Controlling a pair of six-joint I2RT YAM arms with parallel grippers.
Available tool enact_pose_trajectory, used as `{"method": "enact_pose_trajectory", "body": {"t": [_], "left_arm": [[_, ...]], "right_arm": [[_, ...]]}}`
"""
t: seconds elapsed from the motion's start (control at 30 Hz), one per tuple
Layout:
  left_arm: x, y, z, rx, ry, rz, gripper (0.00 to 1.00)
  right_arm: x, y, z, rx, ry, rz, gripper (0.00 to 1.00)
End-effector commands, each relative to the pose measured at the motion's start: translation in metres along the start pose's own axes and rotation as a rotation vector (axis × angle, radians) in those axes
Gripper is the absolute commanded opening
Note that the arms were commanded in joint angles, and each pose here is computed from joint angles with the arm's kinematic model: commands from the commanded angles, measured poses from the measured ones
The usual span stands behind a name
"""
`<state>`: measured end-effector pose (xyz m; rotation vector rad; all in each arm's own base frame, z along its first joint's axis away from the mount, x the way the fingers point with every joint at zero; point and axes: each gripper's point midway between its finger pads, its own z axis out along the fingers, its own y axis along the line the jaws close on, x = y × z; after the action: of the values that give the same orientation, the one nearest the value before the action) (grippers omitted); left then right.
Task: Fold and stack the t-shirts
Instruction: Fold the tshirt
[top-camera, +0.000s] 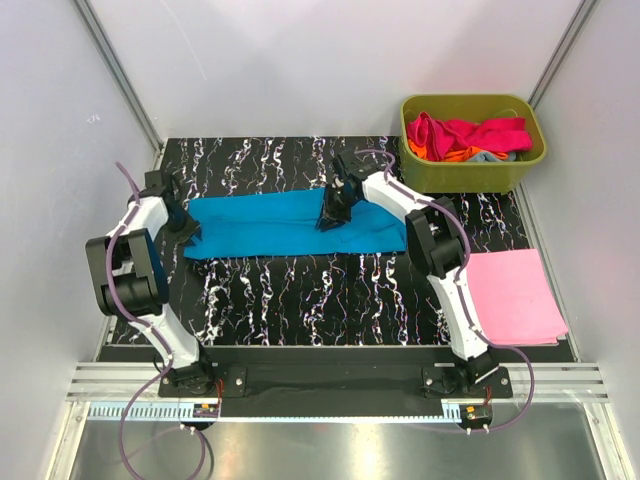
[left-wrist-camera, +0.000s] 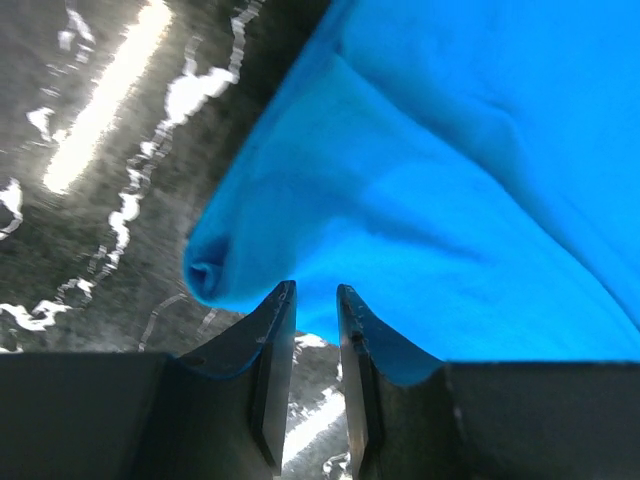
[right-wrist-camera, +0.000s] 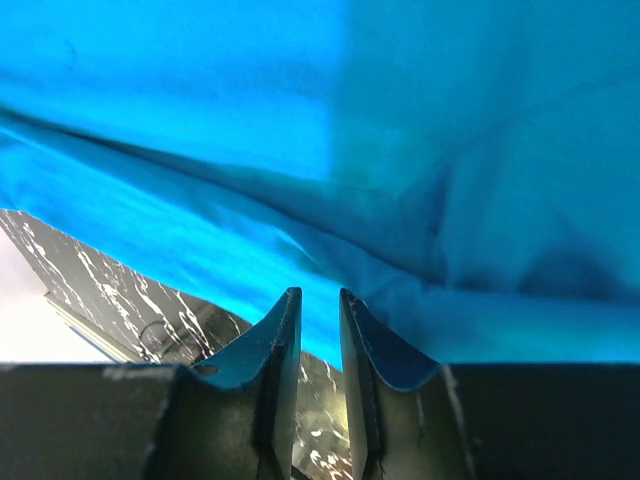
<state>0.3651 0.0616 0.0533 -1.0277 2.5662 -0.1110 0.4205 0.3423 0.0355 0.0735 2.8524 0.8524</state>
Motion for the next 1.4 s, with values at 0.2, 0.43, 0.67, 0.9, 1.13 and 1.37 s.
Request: {"method": "enact_pose_trajectory", "body": {"t": [0.2, 0.43, 0.67, 0.9, 1.13, 1.37], "left_arm": [[0.004, 0.038, 0.024, -0.1, 0.018, -0.025, 0.27], [0.008, 0.057, 0.027, -0.143, 0.033, -0.037, 0.27], [-0.017, 0.05, 0.008, -0.131, -0.029, -0.028, 0.27], [-0.037, 0.015, -0.027, -0.025, -0.095, -0.035, 0.28], [-0.028, -0.033, -0.043, 0.111, -0.097, 0.014, 0.29], [-0.014, -0.075, -0.022, 0.263, -0.054, 0.052, 0.3]], "right_arm": [[-0.03, 0.025, 0.01, -0.033, -0.073, -0.046, 0.3], [-0.043, 0.009, 0.023, -0.005, -0.08, -0.028, 0.3], [-0.048, 0.013, 0.022, -0.023, -0.076, -0.038, 0.31], [-0.059, 0.048, -0.023, -0.079, -0.128, -0.059, 0.31], [-0.055, 0.061, -0.078, -0.054, -0.184, -0.117, 0.35], [-0.014, -0.016, -0.109, 0.2, -0.184, -0.136, 0.39]]}}
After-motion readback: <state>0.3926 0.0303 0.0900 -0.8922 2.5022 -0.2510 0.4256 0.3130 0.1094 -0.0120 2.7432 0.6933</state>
